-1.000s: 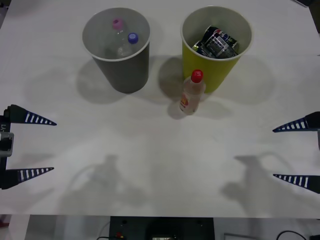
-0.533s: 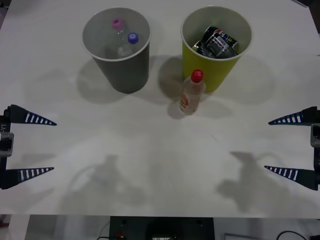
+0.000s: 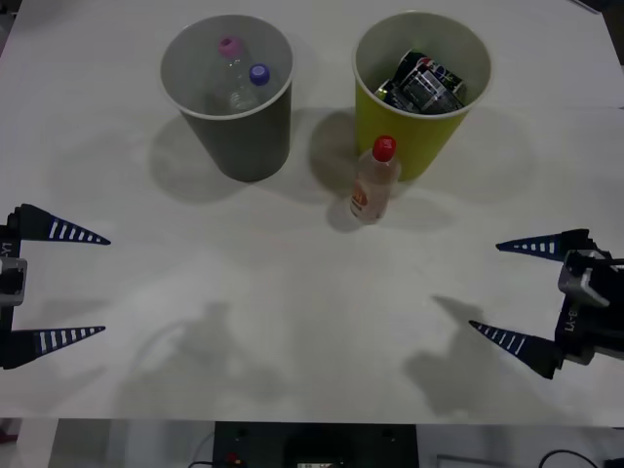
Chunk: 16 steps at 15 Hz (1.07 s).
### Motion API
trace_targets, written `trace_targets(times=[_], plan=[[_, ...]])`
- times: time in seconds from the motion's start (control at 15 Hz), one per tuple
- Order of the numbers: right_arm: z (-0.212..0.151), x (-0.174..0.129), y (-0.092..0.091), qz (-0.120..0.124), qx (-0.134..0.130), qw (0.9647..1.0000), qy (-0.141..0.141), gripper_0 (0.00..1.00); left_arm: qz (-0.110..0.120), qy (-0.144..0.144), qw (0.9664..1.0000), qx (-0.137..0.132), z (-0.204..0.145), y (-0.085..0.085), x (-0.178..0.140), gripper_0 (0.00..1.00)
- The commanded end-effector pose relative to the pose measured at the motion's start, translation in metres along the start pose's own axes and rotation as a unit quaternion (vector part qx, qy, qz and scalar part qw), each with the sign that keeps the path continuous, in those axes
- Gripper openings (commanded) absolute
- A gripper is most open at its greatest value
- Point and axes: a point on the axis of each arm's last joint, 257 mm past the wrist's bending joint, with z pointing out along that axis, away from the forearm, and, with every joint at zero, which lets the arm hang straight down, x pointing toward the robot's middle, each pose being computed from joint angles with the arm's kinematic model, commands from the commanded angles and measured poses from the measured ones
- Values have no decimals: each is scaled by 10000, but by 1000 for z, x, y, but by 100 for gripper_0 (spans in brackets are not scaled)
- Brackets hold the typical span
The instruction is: Put the can into the green bin and the plastic bottle into the gray bin
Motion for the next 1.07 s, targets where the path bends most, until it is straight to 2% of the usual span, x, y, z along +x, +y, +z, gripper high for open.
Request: trace_targets(times=[0.07,0.2,0.4,0.53,0.67,0.87,1.07], plan=[[9,-5,4,468,424,9979,-110,100,0,0,10000,0,0,0,0,98],[15,-8,8,780,641,9947,-171,100,0,0,10000,0,0,0,0,98],[28,-13,8,1082,940,9893,-283,100,0,0,10000,0,0,0,0,98],[40,-14,8,1301,1173,9840,-340,100,0,0,10000,0,0,0,0,98],[51,-13,10,1496,1414,9779,-366,100,0,0,10000,0,0,0,0,98],[64,-16,14,1934,1737,9641,-537,100,0,0,10000,0,0,0,0,98],[78,-9,13,2125,1980,9543,-710,100,0,0,10000,0,0,0,0,98]])
